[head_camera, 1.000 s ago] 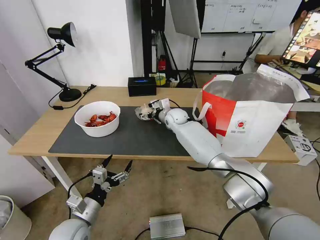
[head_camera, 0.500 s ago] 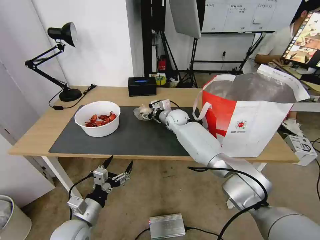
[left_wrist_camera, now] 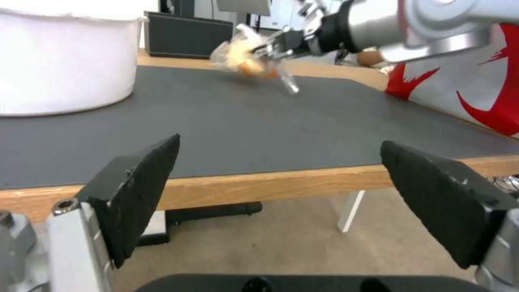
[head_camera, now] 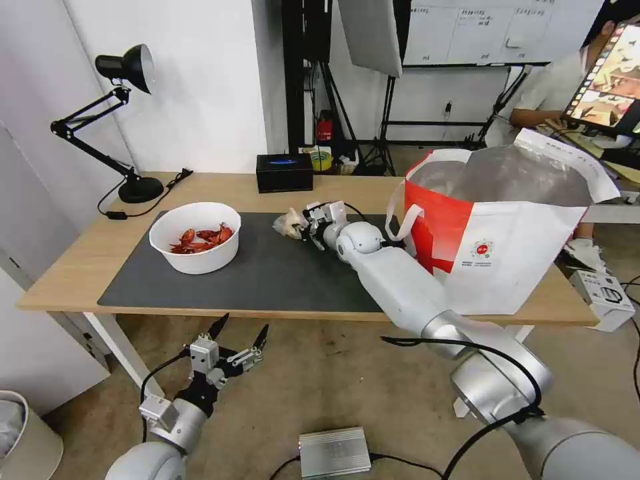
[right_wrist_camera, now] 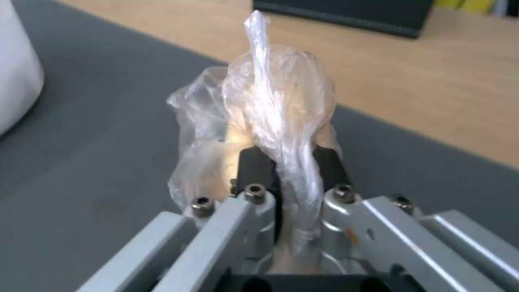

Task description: Pick up the trash from the table and place it into the takeout bag.

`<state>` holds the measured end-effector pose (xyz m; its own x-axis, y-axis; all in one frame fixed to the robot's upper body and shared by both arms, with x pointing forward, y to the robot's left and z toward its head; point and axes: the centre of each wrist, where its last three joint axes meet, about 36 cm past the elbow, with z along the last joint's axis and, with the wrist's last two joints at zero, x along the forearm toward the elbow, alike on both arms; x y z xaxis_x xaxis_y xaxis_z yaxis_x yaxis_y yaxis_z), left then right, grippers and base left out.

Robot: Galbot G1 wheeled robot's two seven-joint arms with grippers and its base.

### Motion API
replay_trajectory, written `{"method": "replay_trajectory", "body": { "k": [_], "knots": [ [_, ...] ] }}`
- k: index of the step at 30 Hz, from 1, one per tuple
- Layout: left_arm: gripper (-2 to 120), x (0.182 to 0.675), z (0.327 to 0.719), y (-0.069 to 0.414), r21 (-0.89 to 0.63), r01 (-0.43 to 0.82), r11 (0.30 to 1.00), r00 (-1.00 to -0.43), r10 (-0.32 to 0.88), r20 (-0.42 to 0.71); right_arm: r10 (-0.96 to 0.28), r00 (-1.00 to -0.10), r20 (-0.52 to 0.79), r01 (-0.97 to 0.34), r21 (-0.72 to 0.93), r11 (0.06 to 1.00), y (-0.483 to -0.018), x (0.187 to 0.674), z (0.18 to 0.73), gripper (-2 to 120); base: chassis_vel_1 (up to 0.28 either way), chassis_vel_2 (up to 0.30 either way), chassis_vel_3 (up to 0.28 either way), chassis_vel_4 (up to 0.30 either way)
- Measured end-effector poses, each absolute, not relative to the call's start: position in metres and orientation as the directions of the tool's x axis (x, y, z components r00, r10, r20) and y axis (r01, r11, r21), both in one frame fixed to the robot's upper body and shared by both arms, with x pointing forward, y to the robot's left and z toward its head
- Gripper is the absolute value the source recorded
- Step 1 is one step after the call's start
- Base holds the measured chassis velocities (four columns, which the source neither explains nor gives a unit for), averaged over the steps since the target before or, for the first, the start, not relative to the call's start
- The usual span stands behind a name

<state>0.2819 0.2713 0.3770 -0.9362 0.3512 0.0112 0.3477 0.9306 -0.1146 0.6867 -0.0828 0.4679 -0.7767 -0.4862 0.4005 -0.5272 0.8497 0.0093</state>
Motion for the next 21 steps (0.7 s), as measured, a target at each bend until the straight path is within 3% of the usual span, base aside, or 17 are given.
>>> {"method": "replay_trajectory", "body": {
  "k": [2,13,21],
  "knots": [
    [100,0.282,0.377,0.273,-0.115,0.345,0.932,-0.937,0.348,0.01,-0.439,-0.806,0.397,-0.483,-0.013,0.876,-0.081,0.668,0.479,2,0.0,0.0,0.0,0.0],
    [100,0.28,0.38,0.275,-0.113,0.34,0.933,-0.939,0.344,0.009,-0.358,-0.868,0.343,-0.411,-0.095,0.907,-0.103,0.589,0.499,2,0.0,0.0,0.0,0.0],
    [100,0.279,0.38,0.271,-0.114,0.344,0.932,-0.938,0.347,0.008,-0.372,-0.887,0.273,-0.411,-0.103,0.906,-0.126,0.525,0.529,2,0.0,0.0,0.0,0.0]
  ]
}}
